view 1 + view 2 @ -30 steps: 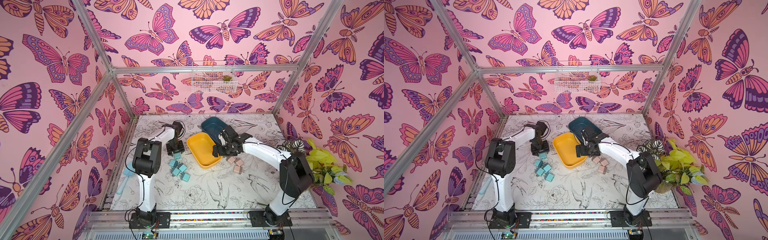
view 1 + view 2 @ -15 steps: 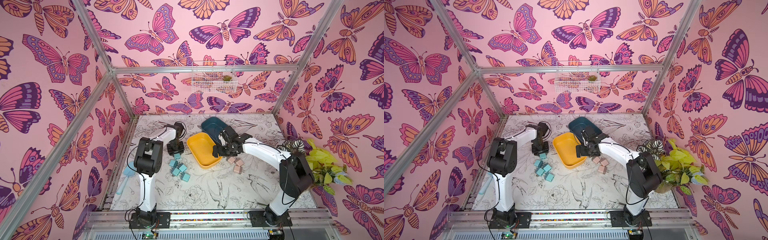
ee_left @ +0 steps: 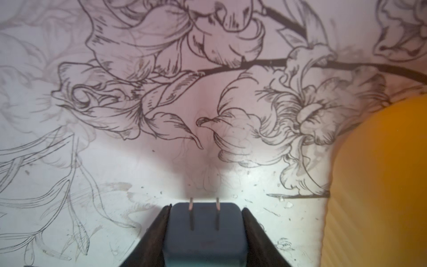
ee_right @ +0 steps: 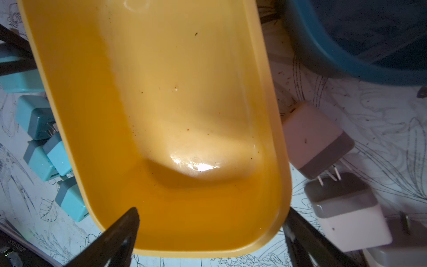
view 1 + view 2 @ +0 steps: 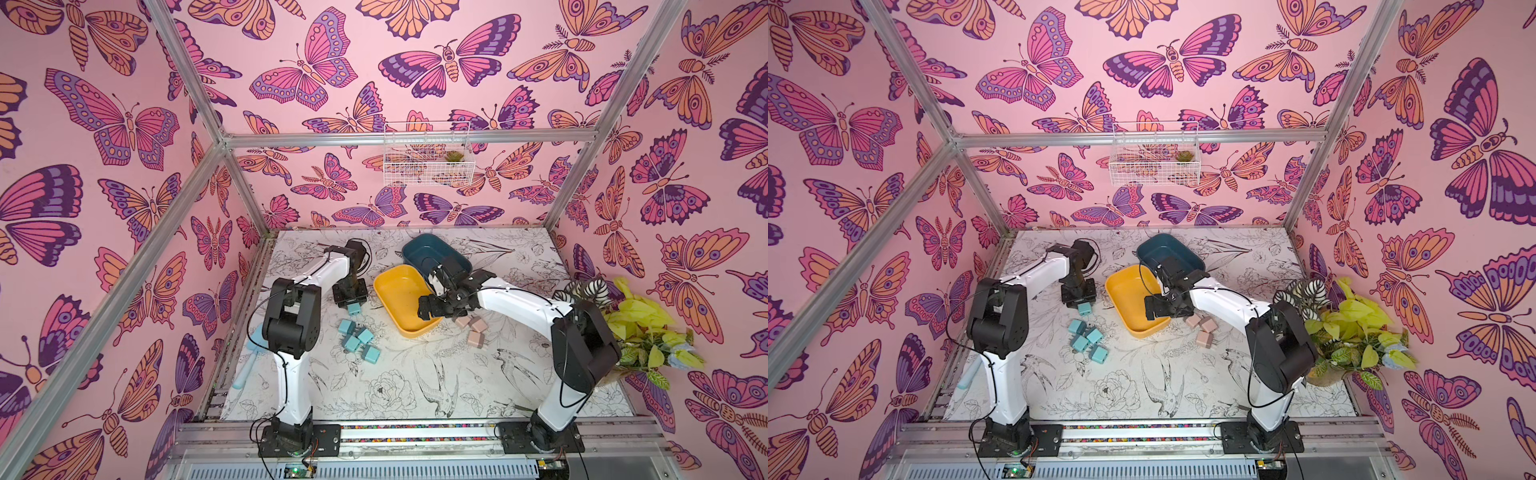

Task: Place the plugs by color into the storage box
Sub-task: Adjust the storage box at the center of the board.

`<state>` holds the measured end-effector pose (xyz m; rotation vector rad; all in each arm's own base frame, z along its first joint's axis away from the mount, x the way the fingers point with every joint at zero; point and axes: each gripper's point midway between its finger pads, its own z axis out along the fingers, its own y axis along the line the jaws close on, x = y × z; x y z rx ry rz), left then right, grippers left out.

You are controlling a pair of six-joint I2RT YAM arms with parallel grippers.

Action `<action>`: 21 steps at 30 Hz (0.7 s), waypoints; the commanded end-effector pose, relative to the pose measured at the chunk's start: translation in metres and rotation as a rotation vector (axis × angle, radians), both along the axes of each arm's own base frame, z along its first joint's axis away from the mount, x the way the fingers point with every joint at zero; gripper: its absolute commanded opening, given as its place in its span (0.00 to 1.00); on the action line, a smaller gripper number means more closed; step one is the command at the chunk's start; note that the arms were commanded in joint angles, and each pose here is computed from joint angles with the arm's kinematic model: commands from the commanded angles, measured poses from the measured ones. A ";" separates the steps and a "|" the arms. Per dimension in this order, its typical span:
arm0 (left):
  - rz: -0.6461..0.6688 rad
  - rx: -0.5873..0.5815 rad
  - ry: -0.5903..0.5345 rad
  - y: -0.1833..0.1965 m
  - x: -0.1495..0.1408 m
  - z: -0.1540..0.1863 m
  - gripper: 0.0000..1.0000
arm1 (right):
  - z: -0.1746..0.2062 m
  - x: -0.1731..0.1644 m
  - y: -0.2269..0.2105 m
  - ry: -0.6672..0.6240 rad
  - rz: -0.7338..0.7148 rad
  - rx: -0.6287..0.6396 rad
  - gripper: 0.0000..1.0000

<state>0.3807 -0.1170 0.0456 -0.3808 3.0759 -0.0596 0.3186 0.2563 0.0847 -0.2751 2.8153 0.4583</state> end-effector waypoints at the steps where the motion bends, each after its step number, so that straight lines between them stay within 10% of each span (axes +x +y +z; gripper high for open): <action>1: 0.012 -0.003 -0.015 0.002 -0.003 0.021 0.46 | -0.004 -0.005 0.010 0.027 0.010 0.017 0.97; 21: -0.004 -0.090 -0.150 -0.030 0.039 0.100 0.46 | 0.006 -0.013 0.024 -0.001 0.039 0.029 0.97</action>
